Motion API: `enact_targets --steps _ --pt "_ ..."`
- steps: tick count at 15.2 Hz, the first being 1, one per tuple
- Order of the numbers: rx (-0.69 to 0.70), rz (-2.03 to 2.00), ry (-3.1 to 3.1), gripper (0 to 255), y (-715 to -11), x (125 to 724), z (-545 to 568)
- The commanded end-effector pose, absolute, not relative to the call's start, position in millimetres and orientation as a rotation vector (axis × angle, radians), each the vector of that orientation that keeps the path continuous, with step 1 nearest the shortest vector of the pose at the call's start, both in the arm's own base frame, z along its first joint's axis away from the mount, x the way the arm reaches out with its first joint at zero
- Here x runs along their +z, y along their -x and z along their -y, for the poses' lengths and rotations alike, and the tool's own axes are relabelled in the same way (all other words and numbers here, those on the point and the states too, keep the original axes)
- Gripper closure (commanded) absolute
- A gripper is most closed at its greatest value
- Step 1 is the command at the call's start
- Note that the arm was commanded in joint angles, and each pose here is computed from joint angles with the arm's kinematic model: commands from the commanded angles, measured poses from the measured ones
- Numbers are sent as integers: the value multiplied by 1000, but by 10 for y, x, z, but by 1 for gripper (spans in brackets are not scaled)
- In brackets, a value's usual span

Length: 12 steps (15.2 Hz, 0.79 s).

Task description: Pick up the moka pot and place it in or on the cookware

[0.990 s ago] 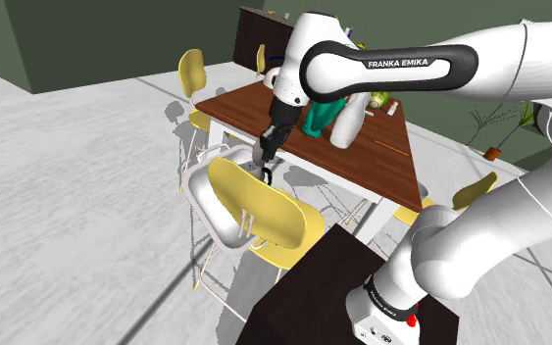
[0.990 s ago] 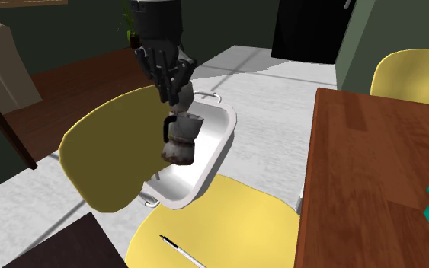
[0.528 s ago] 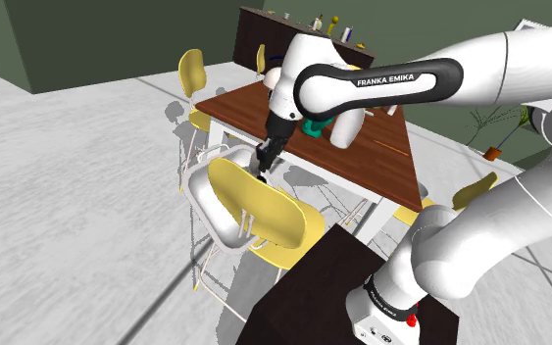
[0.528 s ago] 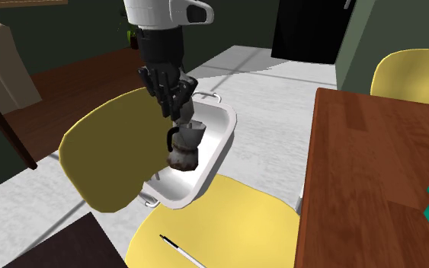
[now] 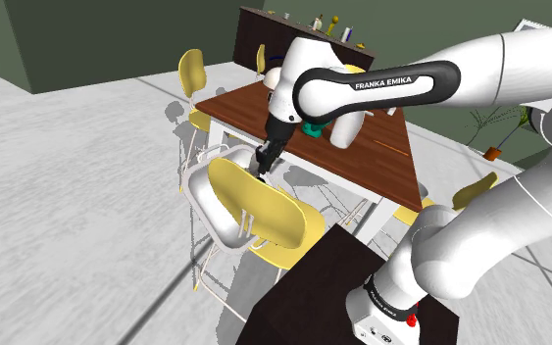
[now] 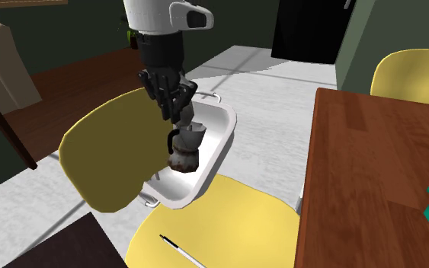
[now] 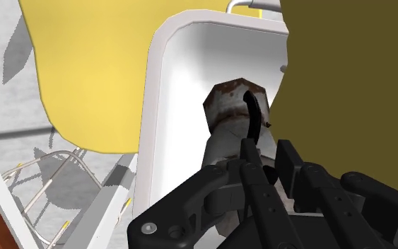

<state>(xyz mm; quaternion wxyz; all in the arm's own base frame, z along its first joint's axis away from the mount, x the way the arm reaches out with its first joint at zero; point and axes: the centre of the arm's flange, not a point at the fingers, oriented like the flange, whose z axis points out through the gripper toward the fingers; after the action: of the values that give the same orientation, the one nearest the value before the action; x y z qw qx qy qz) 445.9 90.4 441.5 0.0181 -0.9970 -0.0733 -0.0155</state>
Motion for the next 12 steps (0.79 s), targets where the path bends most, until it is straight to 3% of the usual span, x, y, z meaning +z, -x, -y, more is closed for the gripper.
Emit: enact_targets --steps 1,6,12 --pt "-40 242 3095 0 -4445 4394 -951" --pt "-39 242 3094 0 -4443 4392 -952" --pt "-39 242 3094 0 -4432 4892 -932"
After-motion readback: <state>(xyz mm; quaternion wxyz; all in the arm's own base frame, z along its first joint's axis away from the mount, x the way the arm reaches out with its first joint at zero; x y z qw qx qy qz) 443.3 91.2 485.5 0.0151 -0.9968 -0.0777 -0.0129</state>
